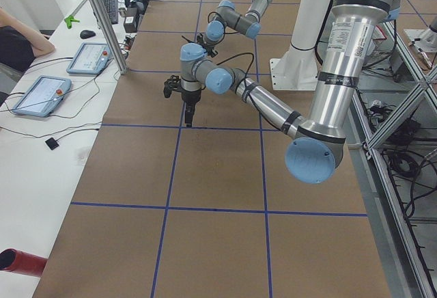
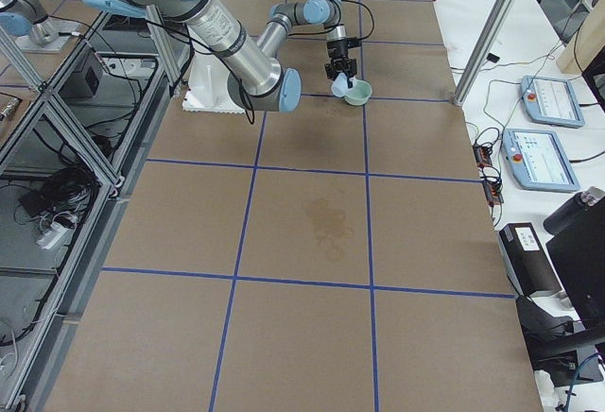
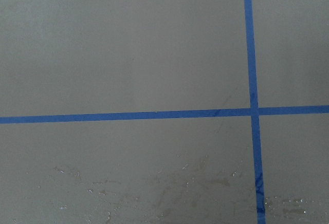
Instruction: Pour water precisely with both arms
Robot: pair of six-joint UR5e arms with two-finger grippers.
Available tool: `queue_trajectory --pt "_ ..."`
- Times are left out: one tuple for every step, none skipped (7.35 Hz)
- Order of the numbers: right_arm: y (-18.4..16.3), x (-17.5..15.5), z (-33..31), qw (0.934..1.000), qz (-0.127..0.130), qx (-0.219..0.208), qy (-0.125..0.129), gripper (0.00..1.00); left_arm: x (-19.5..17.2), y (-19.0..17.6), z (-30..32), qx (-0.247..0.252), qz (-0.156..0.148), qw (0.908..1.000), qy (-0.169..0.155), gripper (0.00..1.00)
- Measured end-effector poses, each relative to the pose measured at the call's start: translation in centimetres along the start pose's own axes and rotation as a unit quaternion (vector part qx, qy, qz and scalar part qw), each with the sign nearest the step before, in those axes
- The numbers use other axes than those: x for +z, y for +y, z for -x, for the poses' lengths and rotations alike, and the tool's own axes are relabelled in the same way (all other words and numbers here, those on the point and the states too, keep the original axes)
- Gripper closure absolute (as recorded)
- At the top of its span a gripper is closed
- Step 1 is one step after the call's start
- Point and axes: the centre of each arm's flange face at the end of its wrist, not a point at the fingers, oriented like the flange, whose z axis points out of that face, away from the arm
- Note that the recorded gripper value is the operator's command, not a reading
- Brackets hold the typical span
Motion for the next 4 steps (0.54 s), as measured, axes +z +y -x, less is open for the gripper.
queue_trajectory --pt "0.0 -0.2 0.1 1.0 -0.001 -0.001 0.002 1.0 0.0 0.0 0.0 0.0 0.0 1.0 0.0 0.0" --pt "0.0 -0.3 0.1 1.0 -0.004 -0.001 0.002 1.0 0.0 0.0 0.0 0.0 0.0 1.0 0.0 0.0" --pt "0.2 -0.8 0.0 0.9999 -0.012 0.001 -0.001 1.0 0.1 0.0 0.0 0.0 0.0 1.0 0.0 0.0" --pt "0.7 -1.6 -0.3 0.9995 -0.031 0.007 -0.009 1.0 0.1 0.0 0.1 0.0 0.001 1.0 -0.001 0.0"
